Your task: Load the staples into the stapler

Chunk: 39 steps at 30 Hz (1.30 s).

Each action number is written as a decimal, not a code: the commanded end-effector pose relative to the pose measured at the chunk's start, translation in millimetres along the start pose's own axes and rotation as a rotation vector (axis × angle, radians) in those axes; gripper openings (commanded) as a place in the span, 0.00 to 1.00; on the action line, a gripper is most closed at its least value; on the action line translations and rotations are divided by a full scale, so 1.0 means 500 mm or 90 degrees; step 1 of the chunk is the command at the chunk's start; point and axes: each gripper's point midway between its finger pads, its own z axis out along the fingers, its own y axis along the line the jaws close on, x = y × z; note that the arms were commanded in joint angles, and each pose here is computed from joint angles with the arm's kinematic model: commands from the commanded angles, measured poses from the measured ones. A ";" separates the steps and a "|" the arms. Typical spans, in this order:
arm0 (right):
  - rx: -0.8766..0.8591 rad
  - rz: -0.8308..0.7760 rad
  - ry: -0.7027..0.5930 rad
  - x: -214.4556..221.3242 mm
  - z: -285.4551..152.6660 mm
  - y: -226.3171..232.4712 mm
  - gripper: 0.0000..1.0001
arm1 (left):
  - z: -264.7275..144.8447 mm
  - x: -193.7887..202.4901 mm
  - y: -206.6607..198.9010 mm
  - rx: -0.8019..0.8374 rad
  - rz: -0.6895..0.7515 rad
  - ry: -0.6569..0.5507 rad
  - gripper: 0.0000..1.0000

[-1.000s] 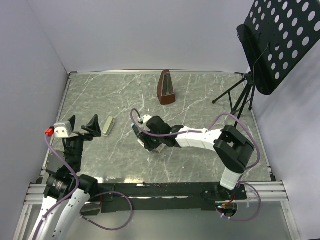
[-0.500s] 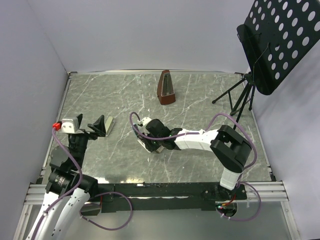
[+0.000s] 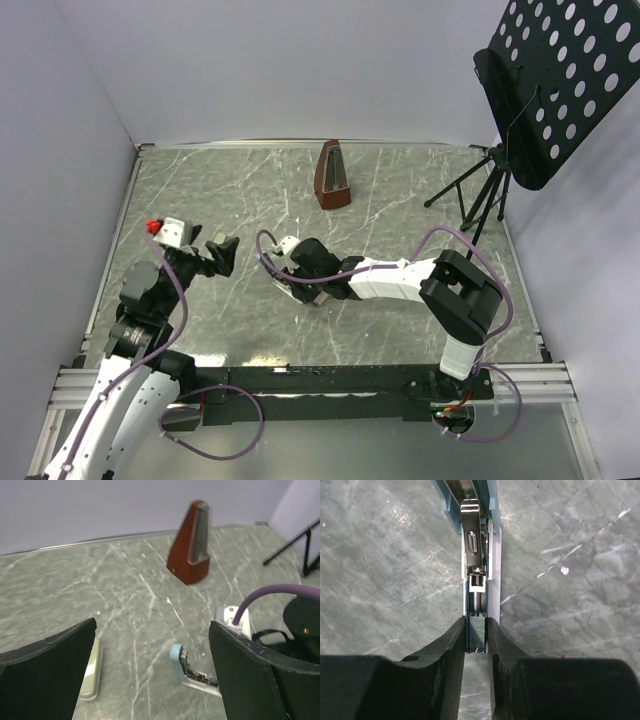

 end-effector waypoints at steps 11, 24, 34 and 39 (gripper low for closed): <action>-0.097 -0.103 -0.155 -0.081 -0.085 0.003 0.00 | -0.005 0.042 -0.155 0.463 0.102 0.040 0.97; -0.137 -0.129 -0.215 -0.088 -0.130 0.031 0.00 | 0.005 0.161 -0.154 0.652 0.137 0.167 0.99; -0.173 -0.168 -0.237 -0.091 -0.154 0.065 0.00 | 0.021 0.227 -0.171 0.684 0.163 0.272 0.87; -0.191 -0.186 -0.240 -0.089 -0.158 0.078 0.00 | 0.018 0.220 -0.179 0.709 0.166 0.277 0.79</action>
